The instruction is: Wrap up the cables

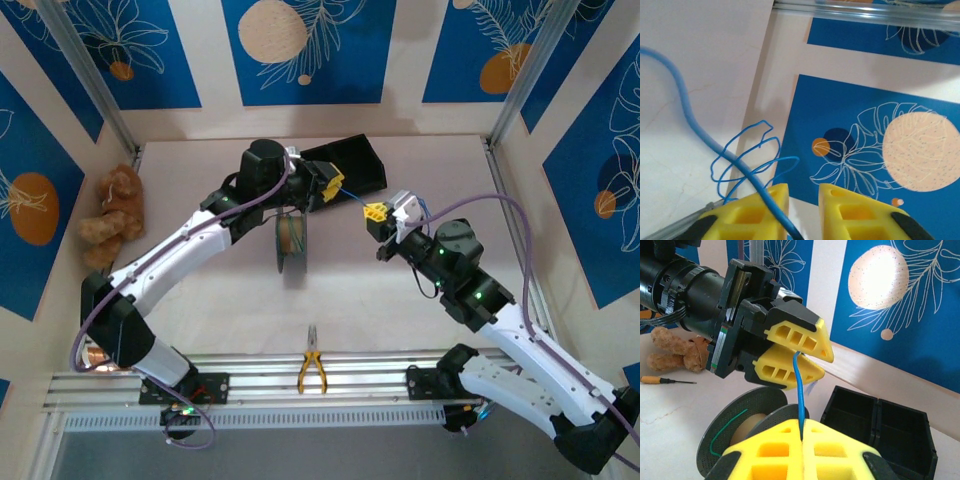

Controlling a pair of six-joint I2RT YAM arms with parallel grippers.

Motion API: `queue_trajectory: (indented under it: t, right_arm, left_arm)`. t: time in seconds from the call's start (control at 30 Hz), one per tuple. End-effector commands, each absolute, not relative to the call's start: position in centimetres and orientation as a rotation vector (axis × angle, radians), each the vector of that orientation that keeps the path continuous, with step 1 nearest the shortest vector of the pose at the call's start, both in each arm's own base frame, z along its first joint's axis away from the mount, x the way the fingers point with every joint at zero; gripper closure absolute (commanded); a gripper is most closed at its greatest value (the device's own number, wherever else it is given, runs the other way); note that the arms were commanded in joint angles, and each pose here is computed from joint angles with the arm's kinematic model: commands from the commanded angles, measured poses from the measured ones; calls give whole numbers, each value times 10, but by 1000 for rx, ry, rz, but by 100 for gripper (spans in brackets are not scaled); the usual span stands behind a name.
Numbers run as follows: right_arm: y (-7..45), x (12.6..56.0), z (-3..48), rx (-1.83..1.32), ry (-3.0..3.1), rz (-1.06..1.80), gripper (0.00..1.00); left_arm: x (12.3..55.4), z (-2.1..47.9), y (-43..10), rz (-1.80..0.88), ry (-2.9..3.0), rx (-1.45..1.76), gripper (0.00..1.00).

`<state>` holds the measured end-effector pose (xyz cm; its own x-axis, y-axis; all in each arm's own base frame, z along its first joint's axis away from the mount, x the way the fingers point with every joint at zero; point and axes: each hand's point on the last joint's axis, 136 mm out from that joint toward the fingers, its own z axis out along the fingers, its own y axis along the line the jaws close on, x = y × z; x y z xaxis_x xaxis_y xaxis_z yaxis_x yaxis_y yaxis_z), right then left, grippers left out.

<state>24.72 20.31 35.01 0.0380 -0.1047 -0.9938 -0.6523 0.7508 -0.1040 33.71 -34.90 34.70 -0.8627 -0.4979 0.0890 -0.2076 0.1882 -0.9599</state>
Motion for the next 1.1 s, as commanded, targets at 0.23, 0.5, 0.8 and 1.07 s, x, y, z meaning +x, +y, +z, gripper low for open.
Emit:
queue_trajectory:
  t: [0.23,0.5,0.8,1.07]
  right_arm:
    - [215,226,350,-749,1552,674,62]
    - [208,221,372,-665,1620,869,32]
    - [168,235,399,-217,1837,1352,32]
    - [147,265,367,351,1977,1729,38]
  left_arm:
    - [348,394,-335,-1531,2139,-384,100]
    - [338,421,-366,-1467,2067,33,100]
    - [312,443,-388,-1385,1867,360,100]
    - [289,444,-399,-1244,1758,500,100]
